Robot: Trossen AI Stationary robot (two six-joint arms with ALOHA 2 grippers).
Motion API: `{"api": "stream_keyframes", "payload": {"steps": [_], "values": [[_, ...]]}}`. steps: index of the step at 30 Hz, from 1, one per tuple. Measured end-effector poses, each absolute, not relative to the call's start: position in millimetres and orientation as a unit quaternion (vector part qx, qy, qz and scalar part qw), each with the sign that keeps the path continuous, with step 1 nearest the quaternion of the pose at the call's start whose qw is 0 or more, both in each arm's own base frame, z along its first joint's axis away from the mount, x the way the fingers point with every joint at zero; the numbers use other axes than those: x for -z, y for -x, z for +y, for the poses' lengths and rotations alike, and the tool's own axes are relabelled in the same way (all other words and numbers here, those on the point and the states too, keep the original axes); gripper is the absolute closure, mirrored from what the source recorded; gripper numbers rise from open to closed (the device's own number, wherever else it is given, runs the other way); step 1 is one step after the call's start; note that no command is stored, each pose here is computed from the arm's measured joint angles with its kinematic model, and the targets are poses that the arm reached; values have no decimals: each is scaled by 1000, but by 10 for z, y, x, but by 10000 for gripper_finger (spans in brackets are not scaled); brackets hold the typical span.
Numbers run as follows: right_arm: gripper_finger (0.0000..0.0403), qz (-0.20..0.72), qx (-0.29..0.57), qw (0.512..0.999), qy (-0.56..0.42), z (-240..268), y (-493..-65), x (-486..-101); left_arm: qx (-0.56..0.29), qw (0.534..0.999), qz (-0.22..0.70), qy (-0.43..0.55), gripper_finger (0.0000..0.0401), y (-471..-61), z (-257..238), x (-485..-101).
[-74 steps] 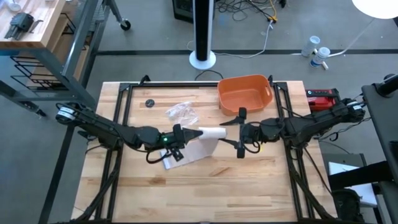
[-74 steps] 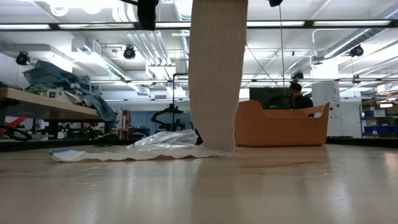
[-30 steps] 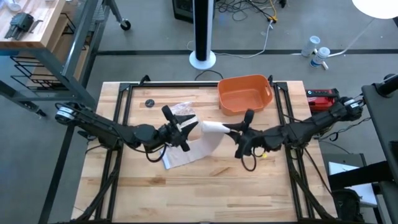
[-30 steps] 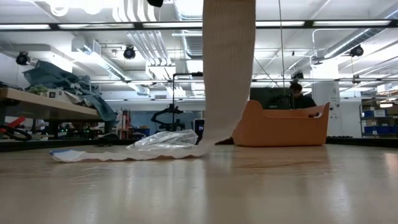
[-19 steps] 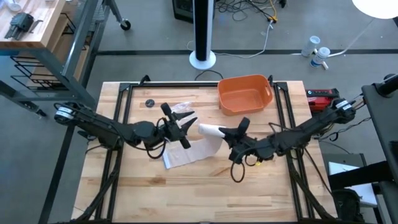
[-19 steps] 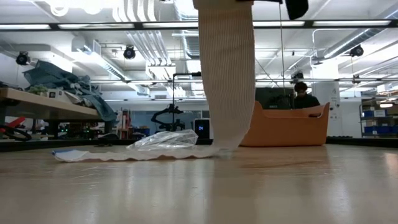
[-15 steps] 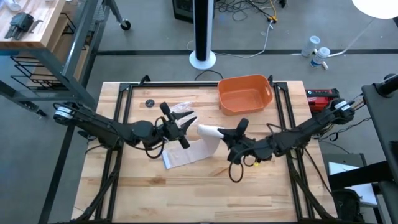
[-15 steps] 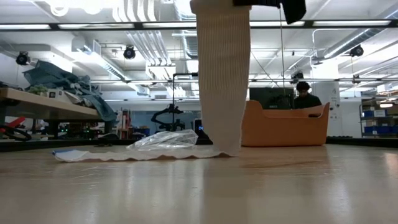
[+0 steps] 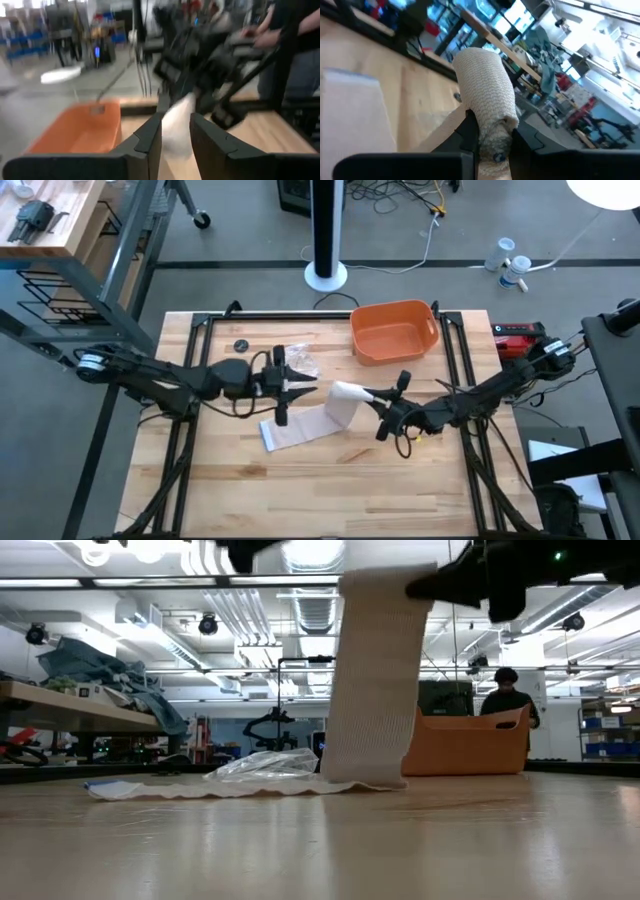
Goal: Roll bandage
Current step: Roll the brown bandage
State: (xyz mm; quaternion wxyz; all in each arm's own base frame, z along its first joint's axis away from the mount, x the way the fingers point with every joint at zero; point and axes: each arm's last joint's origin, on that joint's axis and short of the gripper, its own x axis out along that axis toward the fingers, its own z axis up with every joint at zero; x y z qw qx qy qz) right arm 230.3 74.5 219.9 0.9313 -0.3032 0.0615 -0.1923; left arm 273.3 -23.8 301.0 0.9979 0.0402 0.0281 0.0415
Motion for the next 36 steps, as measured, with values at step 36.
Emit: {"api": "stream_keyframes", "payload": {"steps": [36], "values": [[349, 81, 180, 906, 376, 847, -2462, -2528, 10, 1000, 2, 19, 210, -3150, -111, -2557]]}}
